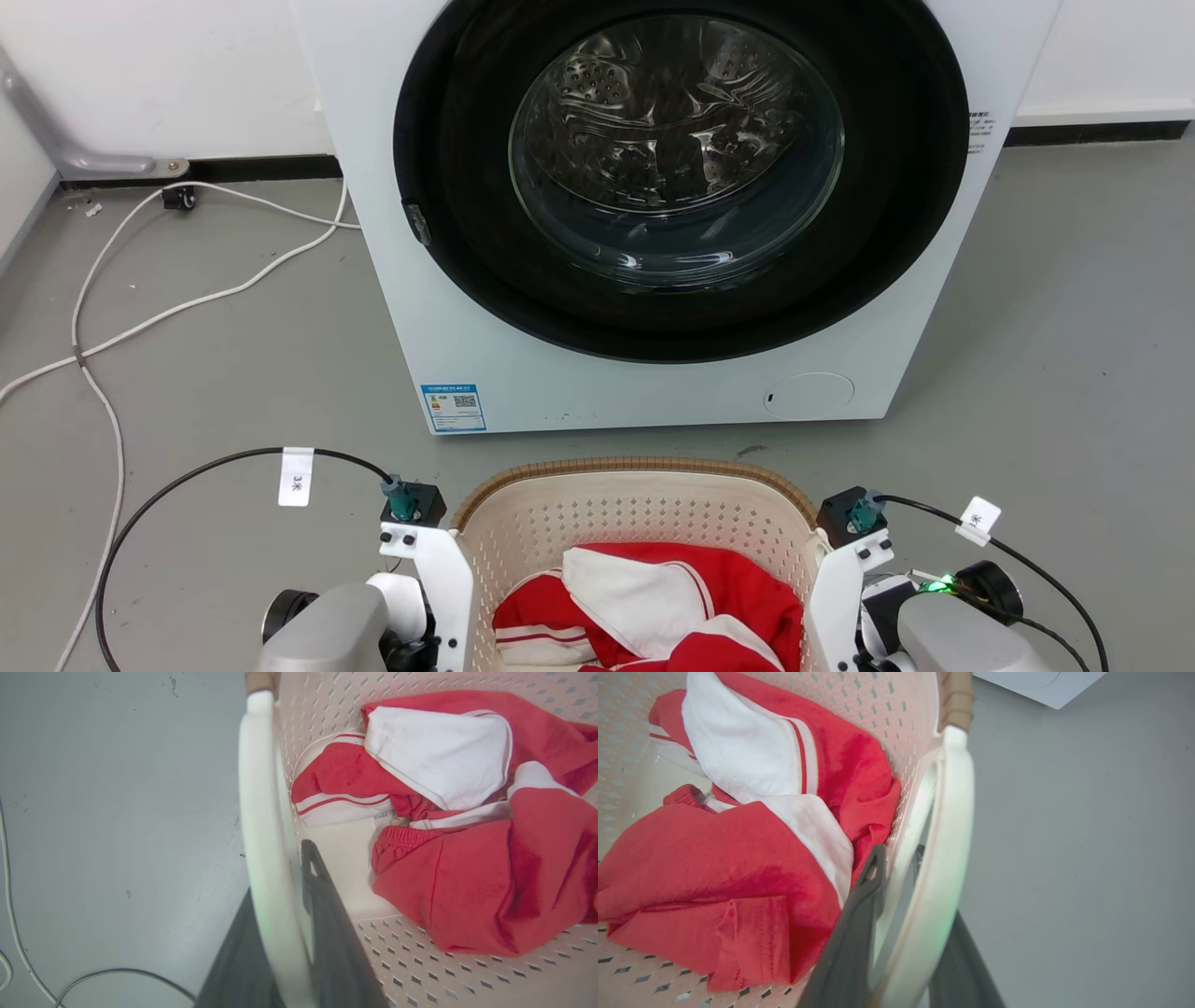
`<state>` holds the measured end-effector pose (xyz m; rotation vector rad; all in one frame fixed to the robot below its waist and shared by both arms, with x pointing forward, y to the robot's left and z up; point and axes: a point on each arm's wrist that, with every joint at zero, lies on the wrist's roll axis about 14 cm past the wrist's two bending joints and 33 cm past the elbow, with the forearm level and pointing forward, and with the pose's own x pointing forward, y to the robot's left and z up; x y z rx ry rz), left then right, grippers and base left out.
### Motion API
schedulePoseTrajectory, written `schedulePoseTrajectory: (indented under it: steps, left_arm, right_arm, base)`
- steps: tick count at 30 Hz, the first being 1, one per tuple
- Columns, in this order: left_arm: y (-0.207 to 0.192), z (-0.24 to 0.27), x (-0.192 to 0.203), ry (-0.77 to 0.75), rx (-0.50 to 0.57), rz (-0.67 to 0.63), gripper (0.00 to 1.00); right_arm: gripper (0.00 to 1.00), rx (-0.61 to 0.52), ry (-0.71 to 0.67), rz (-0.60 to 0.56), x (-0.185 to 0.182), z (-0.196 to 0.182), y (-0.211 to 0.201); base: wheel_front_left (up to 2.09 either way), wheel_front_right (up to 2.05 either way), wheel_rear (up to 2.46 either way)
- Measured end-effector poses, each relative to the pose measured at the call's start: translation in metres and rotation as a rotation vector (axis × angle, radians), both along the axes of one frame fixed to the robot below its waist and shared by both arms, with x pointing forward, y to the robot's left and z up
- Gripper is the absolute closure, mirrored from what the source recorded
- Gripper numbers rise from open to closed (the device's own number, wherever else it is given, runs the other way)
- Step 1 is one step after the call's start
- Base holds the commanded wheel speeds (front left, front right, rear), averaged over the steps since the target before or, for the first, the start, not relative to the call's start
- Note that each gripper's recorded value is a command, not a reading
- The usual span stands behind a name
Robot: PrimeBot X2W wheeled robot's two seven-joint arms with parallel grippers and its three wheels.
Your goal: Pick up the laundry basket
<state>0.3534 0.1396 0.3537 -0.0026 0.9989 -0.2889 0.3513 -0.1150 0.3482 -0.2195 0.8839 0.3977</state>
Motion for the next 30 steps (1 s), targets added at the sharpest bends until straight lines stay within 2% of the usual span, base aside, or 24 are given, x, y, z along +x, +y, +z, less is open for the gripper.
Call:
schedulePoseTrajectory:
  steps: [30]
  left_arm:
    - [0.0012, -0.0009, -0.0009, -0.007, 0.002, -0.001, 1.0]
  right_arm:
    - [1.0, 0.003, 0.003, 0.006, -0.001, -0.0006, 0.0013]
  base:
    - [0.0, 0.0, 0.0]
